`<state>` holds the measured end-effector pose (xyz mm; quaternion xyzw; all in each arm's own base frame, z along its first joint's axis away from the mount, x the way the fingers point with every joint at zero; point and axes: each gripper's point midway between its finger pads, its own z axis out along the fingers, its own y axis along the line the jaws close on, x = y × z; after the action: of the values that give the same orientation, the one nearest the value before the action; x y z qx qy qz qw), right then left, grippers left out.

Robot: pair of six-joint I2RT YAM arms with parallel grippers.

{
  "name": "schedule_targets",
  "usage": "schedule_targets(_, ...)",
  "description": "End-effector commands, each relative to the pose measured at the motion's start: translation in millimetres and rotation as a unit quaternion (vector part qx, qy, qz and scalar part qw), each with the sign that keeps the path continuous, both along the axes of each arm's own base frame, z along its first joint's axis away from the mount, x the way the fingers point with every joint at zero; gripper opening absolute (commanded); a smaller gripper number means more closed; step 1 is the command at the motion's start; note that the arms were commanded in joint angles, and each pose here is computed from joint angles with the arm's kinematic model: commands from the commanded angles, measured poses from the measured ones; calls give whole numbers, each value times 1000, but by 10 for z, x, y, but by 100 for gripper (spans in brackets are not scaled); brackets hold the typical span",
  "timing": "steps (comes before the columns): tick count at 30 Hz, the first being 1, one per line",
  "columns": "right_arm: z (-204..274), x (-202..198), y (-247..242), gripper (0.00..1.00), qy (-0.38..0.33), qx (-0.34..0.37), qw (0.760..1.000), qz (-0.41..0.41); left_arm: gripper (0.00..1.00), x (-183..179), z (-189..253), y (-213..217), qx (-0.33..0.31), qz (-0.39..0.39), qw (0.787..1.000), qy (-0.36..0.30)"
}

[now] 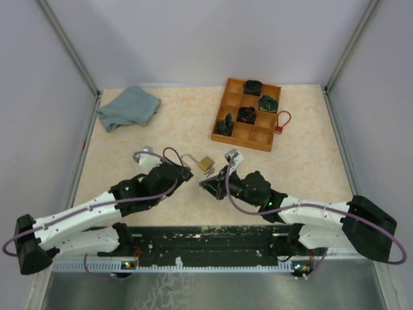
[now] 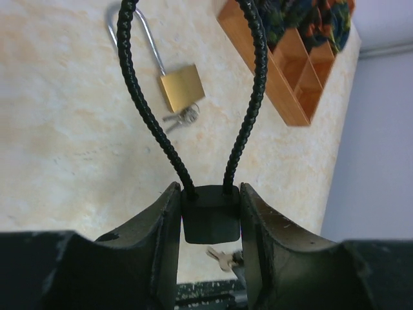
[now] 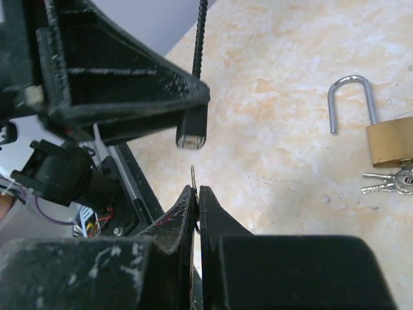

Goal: Unlock with the key

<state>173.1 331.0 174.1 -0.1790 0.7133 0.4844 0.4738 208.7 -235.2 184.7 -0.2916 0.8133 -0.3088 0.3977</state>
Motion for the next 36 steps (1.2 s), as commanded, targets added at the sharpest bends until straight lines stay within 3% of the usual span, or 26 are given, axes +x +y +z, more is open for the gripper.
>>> schedule_targets(1, 309, 40, 2, 0, -23, 26, 999, 2, 0, 168, -20, 297, 24, 42, 999, 11)
schedule_targets(6, 176, 28, -69, 0, -17, -3, 1000, -2, 0, 206, -200, 425, 53, 46, 997, 36)
schedule_targets(11, 108, 64, -152, 0, -13, -19, 1000, -17, 0, 111, -494, 484, 127, 11, 988, 90)
schedule_targets(19, -177, 104, -258, 0, 15, -57, 997, -43, 2, -243, -1280, 630, 241, -55, 941, 229)
schedule_targets(23, -317, 97, -300, 0, 25, -73, 996, -47, 5, -217, -1407, 694, 291, -59, 921, 253)
schedule_targets(28, -421, 107, -323, 0, 31, -87, 994, -52, 12, -87, -1523, 724, 327, -71, 901, 275)
schedule_targets(31, -479, 119, -348, 0, 34, -97, 993, -58, 16, 57, -1570, 719, 323, -77, 900, 282)
schedule_targets(36, -533, 123, -376, 0, 36, -106, 992, -62, 36, 284, -1585, 687, 315, -85, 904, 278)
